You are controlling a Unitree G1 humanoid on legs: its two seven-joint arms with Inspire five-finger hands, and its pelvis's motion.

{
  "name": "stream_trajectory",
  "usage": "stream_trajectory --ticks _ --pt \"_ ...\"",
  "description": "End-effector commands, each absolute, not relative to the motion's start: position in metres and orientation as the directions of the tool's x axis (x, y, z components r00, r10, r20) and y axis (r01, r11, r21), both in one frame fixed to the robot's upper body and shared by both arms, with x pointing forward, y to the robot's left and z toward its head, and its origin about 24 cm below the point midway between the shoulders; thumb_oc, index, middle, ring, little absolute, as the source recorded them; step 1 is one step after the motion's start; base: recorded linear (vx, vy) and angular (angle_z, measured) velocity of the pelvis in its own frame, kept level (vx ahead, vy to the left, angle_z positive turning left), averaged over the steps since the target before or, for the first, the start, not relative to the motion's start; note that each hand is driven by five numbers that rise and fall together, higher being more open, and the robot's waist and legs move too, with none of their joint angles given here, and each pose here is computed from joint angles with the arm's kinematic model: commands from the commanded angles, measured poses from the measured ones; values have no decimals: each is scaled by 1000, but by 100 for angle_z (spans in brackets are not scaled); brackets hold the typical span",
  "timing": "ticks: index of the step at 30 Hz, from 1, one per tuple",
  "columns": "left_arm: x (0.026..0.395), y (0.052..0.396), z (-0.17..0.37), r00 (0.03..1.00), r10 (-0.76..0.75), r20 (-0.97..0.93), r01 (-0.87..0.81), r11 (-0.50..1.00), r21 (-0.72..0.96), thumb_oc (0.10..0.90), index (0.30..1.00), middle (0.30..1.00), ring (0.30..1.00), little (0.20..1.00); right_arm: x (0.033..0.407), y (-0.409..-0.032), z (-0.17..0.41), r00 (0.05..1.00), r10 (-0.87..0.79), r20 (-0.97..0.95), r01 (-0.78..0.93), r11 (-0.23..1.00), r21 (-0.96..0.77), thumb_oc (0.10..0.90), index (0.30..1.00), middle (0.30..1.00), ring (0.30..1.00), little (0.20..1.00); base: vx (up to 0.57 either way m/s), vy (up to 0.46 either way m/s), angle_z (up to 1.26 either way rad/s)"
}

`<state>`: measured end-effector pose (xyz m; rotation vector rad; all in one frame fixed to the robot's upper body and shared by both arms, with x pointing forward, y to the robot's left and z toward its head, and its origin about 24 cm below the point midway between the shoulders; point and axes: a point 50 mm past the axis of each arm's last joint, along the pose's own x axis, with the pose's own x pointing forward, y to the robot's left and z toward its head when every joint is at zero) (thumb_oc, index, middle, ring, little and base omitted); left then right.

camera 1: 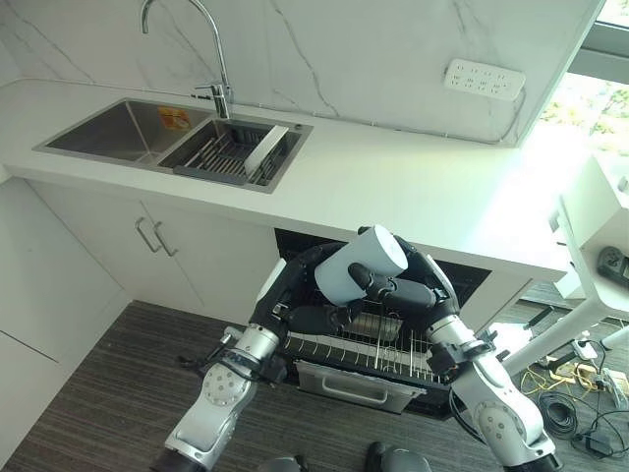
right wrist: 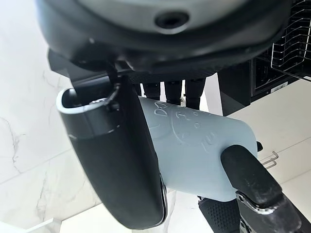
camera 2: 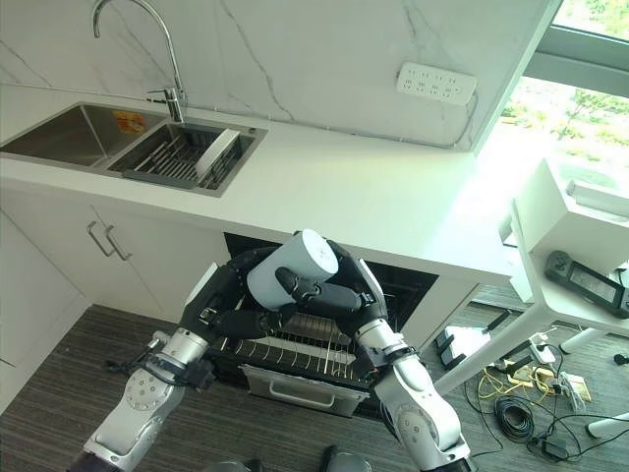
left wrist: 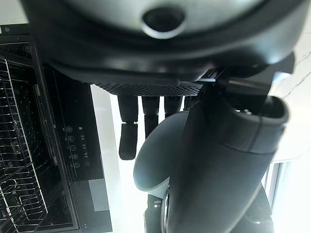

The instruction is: Place the dishes in the dishwasher.

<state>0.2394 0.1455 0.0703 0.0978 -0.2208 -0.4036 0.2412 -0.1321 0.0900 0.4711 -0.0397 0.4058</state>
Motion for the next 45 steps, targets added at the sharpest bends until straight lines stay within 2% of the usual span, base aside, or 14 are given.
stream_trajectory --ticks 1,9,10,11,12,22,28,45 --pt "239 125 145 701 -438 563 440 887 143 400 300 300 300 300 246 -113 121 831 459 314 -554 728 403 400 300 300 300 300 0 0 0" --pt "239 125 139 720 -437 538 459 882 103 400 300 300 300 300 247 -117 124 837 432 335 -541 742 396 400 300 300 300 300 0 0 0" --pt "240 125 139 723 -437 535 461 882 98 557 535 535 535 535 247 -117 124 838 429 337 -540 743 396 400 300 300 300 300 0 0 0" --pt "240 126 138 725 -437 532 461 882 95 742 813 813 813 813 247 -117 124 839 425 339 -537 745 395 400 300 300 300 300 0 0 0" --pt "240 126 137 730 -433 529 458 884 91 800 900 900 900 900 247 -118 125 842 416 343 -532 750 394 400 300 300 300 300 0 0 0" --pt "242 145 130 788 -351 506 348 932 104 800 900 900 900 900 246 -141 133 863 316 394 -466 800 379 400 300 300 300 300 0 0 0" --pt "243 175 121 848 -245 471 207 969 132 800 900 900 900 900 244 -165 138 880 218 422 -388 842 375 400 300 300 300 300 0 0 0" --pt "241 222 109 901 -58 430 -30 980 195 800 900 900 900 900 237 -201 140 890 63 453 -257 887 383 400 300 300 300 300 0 0 0"
